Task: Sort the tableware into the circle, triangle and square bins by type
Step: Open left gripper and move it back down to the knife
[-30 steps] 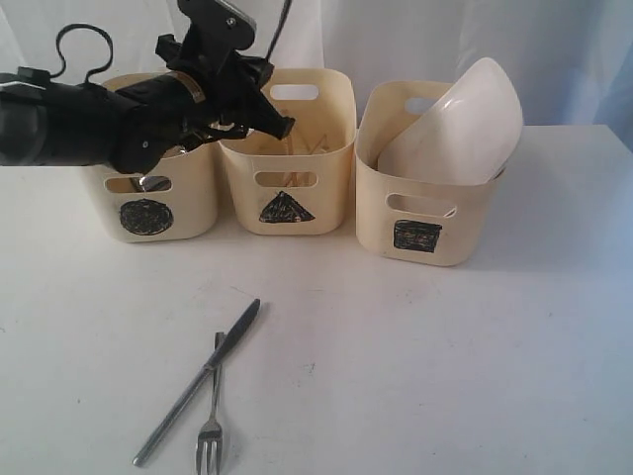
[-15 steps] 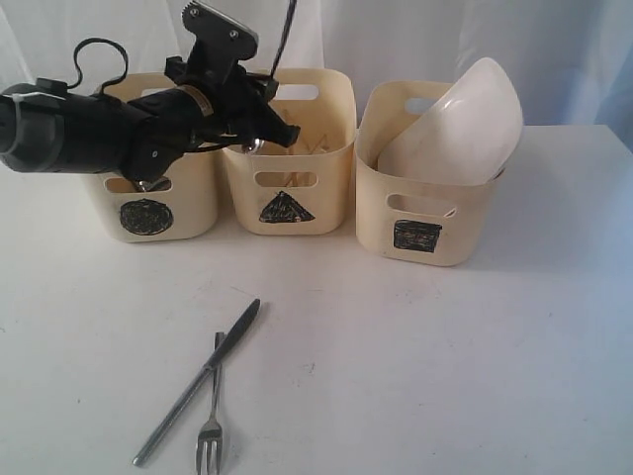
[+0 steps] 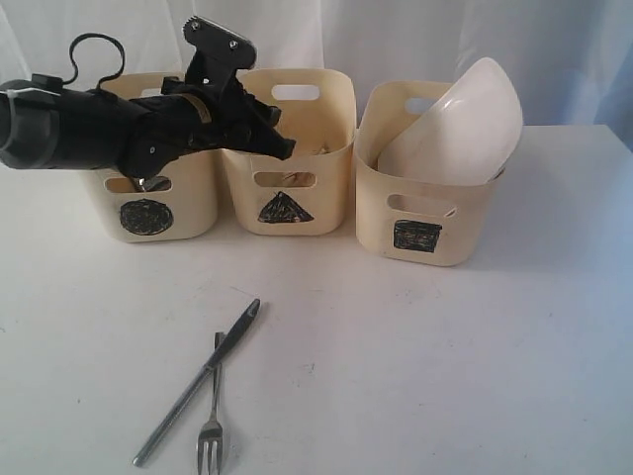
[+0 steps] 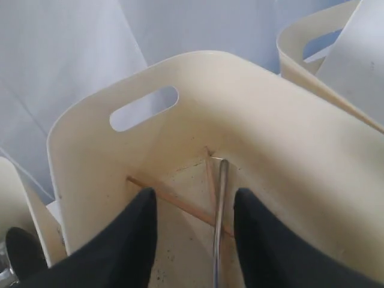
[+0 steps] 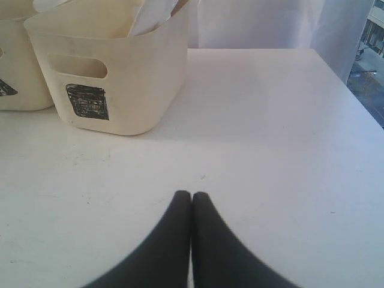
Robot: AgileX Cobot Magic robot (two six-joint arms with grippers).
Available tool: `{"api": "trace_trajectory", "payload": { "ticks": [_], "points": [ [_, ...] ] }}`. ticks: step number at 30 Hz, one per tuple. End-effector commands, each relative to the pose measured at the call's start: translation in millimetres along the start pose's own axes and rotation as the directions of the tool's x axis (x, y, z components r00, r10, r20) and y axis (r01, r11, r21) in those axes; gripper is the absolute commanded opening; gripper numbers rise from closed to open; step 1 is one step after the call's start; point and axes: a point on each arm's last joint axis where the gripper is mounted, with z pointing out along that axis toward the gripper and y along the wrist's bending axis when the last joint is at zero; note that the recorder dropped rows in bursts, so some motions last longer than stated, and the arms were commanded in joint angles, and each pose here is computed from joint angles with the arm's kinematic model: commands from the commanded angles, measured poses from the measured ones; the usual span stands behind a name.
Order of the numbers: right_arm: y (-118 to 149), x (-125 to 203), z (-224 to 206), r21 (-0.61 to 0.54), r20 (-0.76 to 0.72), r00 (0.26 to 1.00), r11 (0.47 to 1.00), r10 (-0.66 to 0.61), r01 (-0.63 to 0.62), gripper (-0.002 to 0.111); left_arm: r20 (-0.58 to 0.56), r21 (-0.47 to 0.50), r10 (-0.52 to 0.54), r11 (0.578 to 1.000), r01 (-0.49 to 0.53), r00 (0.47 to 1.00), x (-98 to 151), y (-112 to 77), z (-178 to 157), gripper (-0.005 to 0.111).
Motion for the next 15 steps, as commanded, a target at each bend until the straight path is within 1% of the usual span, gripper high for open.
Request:
{"api": "trace_trajectory", "payload": {
  "ticks": [1, 2, 3, 4, 5, 6, 7, 8, 9, 10, 11, 12, 13, 14, 15],
  "points": [
    [-0.3, 1.5, 0.4, 0.003, 0.004, 1.000, 1.000, 0.005, -0.005, 0.000, -0.009, -0.008, 0.001, 1.000, -0.001, 1.000, -28.6, 5.0, -23.0, 0.046],
    [-0.3, 1.5, 0.4, 0.003, 0.004, 1.000, 1.000, 0.005, -0.005, 0.000, -0.052, -0.012, 0.013, 1.000, -0.013, 0.999, -41.3, 8.4, -39.8, 0.041],
    [-0.3, 1.5, 0.4, 0.003, 0.004, 1.000, 1.000, 0.005, -0.005, 0.000, -0.098, -0.013, 0.012, 1.000, -0.013, 0.995, -45.9, 10.2, -49.8, 0.035],
    [-0.3, 1.5, 0.4, 0.003, 0.004, 1.000, 1.000, 0.005, -0.005, 0.000, -0.217, -0.013, 0.011, 1.000, -0.014, 0.976, -51.0, 13.1, -70.7, 0.018],
    [-0.3, 1.5, 0.4, 0.003, 0.004, 1.000, 1.000, 0.005, -0.005, 0.000, -0.284, -0.011, 0.009, 1.000, -0.013, 0.959, -50.3, 13.8, -79.4, 0.010],
    [-0.3, 1.5, 0.4, 0.003, 0.004, 1.000, 1.000, 0.005, -0.005, 0.000, -0.399, -0.008, 0.002, 1.000, -0.005, 0.917, -50.9, 15.4, -99.0, 0.000],
    [-0.3, 1.5, 0.4, 0.003, 0.004, 1.000, 1.000, 0.005, -0.005, 0.000, -0.441, -0.010, -0.007, 1.000, 0.002, 0.898, -50.8, 15.8, -106.4, 0.000],
    [-0.3, 1.5, 0.4, 0.003, 0.004, 1.000, 1.000, 0.005, -0.005, 0.000, -0.537, -0.009, -0.014, 1.000, 0.011, 0.843, -48.8, 16.3, -122.2, 0.000],
    [-0.3, 1.5, 0.4, 0.003, 0.004, 1.000, 1.000, 0.005, -0.005, 0.000, -0.620, 0.001, -0.031, 0.999, 0.040, 0.784, -44.3, 14.4, -133.5, 0.000],
    [-0.3, 1.5, 0.4, 0.003, 0.004, 1.000, 1.000, 0.005, -0.005, 0.000, -0.659, 0.010, -0.043, 0.998, 0.066, 0.751, -41.2, 12.1, -138.7, 0.000],
    [-0.3, 1.5, 0.4, 0.003, 0.004, 1.000, 1.000, 0.005, -0.005, 0.000, -0.716, 0.034, -0.047, 0.994, 0.101, 0.697, -32.6, 7.1, -145.8, 0.000],
    [-0.3, 1.5, 0.4, 0.003, 0.004, 1.000, 1.000, 0.005, -0.005, 0.000, -0.744, 0.062, -0.045, 0.989, 0.136, 0.667, -26.6, 2.1, -148.4, 0.000],
    [-0.3, 1.5, 0.4, 0.003, 0.004, 1.000, 1.000, 0.005, -0.005, 0.000, -0.776, 0.126, -0.022, 0.974, 0.189, 0.630, -15.6, -7.4, -150.8, 0.000],
    [-0.3, 1.5, 0.4, 0.003, 0.004, 1.000, 1.000, 0.005, -0.005, 0.000, -0.787, 0.173, 0.007, 0.962, 0.210, 0.617, -8.1, -13.0, -151.9, 0.000],
    [-0.3, 1.5, 0.4, 0.003, 0.004, 1.000, 1.000, 0.005, -0.005, 0.000, -0.796, 0.223, 0.020, 0.939, 0.263, 0.605, 0.6, -21.5, -153.3, 0.000]
  ]
}}
